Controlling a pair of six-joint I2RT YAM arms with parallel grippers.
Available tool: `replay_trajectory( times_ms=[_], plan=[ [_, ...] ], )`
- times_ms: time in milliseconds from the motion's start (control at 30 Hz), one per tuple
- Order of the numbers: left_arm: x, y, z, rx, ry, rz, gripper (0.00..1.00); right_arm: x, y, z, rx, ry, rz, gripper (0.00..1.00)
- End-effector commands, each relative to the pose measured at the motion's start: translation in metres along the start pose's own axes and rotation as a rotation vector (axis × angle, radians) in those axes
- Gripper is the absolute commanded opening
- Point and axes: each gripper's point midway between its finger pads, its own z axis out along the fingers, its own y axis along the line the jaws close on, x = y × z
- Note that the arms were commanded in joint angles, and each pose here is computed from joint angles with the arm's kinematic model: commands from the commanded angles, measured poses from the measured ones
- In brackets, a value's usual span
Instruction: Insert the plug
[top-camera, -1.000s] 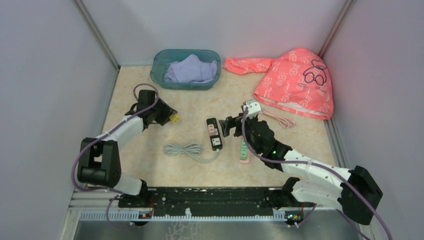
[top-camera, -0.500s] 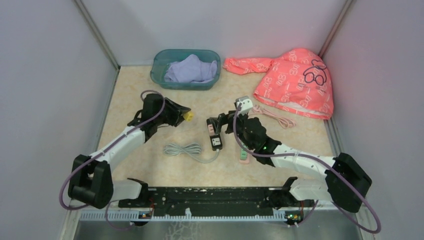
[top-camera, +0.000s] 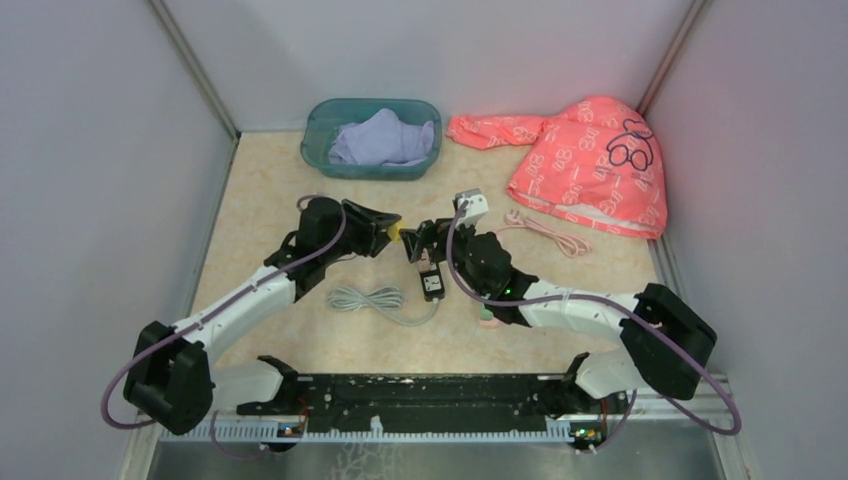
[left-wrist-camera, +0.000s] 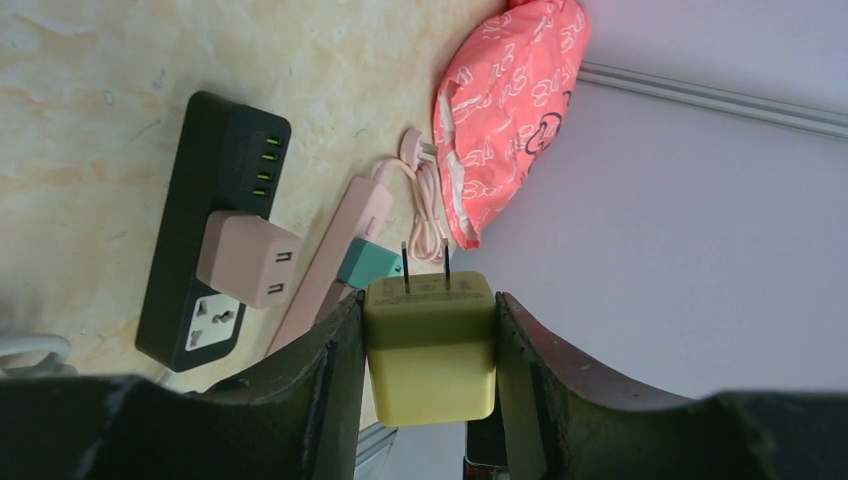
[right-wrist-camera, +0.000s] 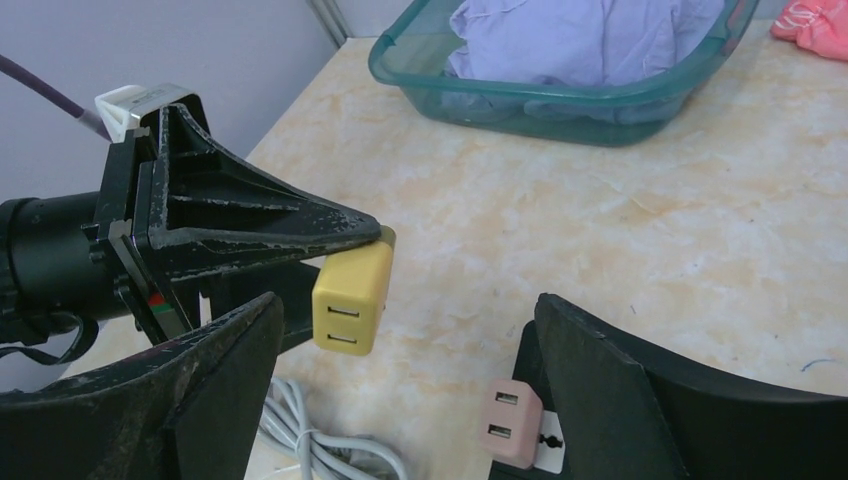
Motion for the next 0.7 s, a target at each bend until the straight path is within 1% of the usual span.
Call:
replay_trajectory(
  times_ms=[0,233,533,667],
  plan=[
    [0.0,-0.025,-0.007,0.08,-0.044,-0.077,0.26,-0.041,0.027,0.012,-0.039,-0.135,0.045,0.94],
    [0.006,-0.031,-0.008,0.092,-0.042,-0.092,0.26,-0.033,0.028,0.02,-0.012,-0.126,0.004,0.85],
    [0.011,-0.036,-0.008,0.112,-0.039,-0.103,0.26,-0.018,0.031,0.028,0.002,-0.103,-0.026,0.64],
    [0.014,-0.036,-0.008,0.114,-0.033,-0.114,0.26,-0.012,0.03,0.03,0.014,-0.099,-0.032,0.6]
  ],
)
